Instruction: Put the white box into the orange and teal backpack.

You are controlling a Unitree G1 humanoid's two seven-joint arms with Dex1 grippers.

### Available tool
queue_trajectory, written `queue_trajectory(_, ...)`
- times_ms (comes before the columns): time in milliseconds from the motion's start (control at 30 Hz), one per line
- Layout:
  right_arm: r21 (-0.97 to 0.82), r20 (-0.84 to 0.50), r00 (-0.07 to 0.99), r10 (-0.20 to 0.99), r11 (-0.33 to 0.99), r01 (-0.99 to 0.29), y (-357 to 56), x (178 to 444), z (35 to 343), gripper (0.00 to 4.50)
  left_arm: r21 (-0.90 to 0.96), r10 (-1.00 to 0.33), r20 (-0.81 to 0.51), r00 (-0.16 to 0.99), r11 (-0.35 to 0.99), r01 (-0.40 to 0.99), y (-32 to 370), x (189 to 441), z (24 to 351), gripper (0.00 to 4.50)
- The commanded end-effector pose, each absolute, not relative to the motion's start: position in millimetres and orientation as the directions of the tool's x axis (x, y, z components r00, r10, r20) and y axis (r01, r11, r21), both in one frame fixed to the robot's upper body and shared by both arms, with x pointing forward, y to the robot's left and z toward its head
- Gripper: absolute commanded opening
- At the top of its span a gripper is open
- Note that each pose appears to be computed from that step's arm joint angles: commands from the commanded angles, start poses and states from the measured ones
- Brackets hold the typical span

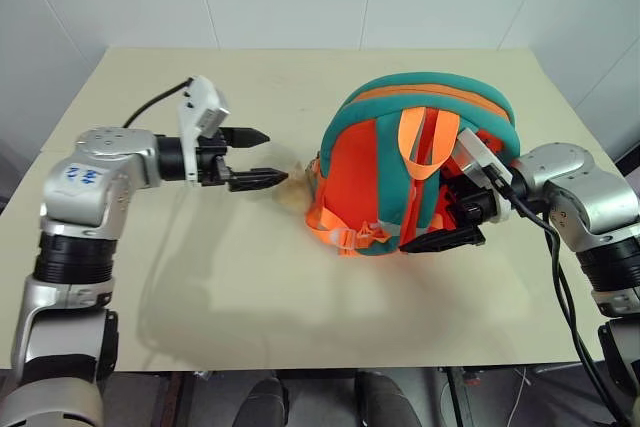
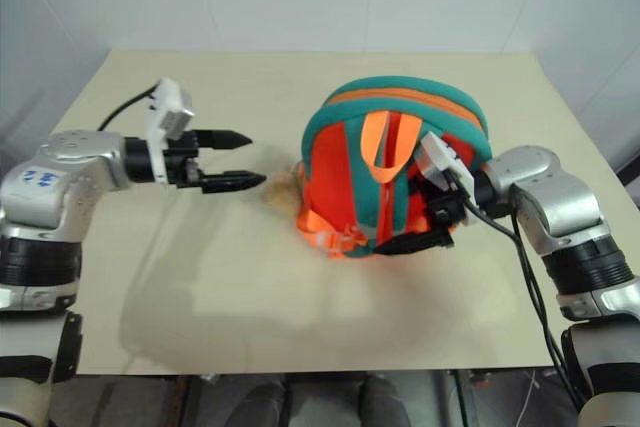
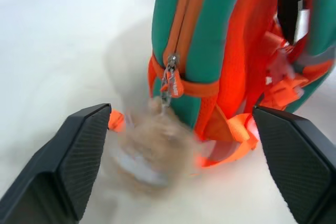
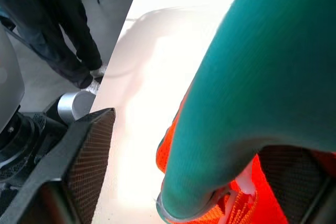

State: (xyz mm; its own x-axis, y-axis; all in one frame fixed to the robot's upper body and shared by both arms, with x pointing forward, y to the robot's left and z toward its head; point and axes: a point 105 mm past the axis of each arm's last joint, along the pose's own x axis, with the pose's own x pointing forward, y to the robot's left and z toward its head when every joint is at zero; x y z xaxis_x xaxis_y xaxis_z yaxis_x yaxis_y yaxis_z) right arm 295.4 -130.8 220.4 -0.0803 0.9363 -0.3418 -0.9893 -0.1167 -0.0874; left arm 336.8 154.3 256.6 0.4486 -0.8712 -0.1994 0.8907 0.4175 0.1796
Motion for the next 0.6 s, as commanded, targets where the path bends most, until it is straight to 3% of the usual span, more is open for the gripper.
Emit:
queue_trajectory(33,-0.127,-0.311,-0.06,0.948,-0.104,-0.986,-137,288,237,4.48,0.239,-0.864,-0.152,0.479,0.439,0.866,172,322,276,4.5)
queue_trajectory(333,-0.135,-0.318,0.074,0.945,0.032,-0.99,-168,285,241,4.48,0.24,-0.795,-0.043,0.605,0.579,0.779,225,306,290,4.5)
queue_trajectory(600,-0.165,-0.409,0.222,0.885,0.167,-0.972,-219,296,245,4.48,0.176,-0.737,-0.035,0.675,0.66,0.73,259,301,275,4.5)
